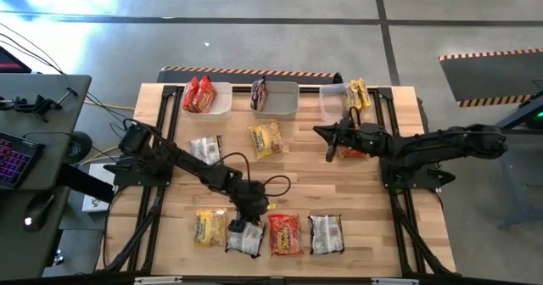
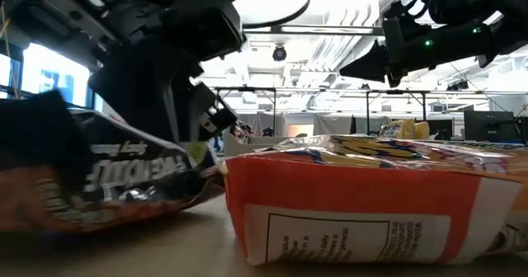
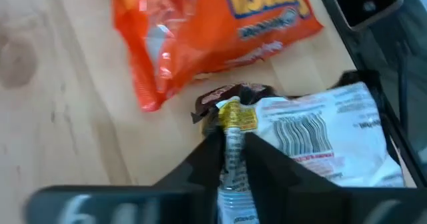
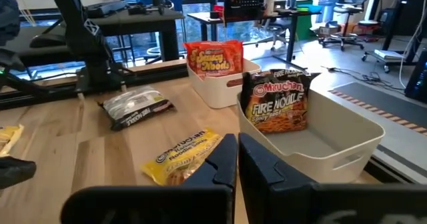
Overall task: Sort Maruchan noodles
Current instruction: Put the black noodle pack into the gray bin
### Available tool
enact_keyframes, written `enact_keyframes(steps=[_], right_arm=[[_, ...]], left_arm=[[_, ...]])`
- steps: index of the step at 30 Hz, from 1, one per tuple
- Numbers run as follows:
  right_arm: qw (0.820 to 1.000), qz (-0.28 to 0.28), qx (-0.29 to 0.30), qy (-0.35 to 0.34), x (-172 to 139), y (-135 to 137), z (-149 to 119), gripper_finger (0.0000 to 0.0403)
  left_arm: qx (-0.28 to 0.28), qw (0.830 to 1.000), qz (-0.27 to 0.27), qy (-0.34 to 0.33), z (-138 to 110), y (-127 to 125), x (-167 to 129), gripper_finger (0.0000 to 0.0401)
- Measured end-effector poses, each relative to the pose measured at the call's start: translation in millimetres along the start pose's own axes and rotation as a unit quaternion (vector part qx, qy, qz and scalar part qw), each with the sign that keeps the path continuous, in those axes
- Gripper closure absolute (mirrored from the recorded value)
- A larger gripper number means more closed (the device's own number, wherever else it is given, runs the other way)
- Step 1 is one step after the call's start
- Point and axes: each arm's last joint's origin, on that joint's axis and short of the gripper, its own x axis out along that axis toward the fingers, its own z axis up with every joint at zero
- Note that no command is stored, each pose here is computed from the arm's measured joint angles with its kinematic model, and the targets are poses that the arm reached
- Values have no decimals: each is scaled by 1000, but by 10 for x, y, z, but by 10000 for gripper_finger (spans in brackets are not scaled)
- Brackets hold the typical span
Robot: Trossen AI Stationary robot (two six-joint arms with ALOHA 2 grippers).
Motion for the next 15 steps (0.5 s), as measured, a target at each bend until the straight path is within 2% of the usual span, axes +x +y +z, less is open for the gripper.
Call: enact_keyframes(steps=[3,8,15], right_arm=[[1000,5,-2,0,-11,48,-2,403],[1000,8,-4,0,-20,85,-4,403],[1000,-1,-8,-3,-12,50,3,402]], left_arm=[[28,1000,-11,1,2,-12,-8,391],[57,998,-5,-6,43,-25,-144,395],[93,993,15,-72,231,-46,-538,401]])
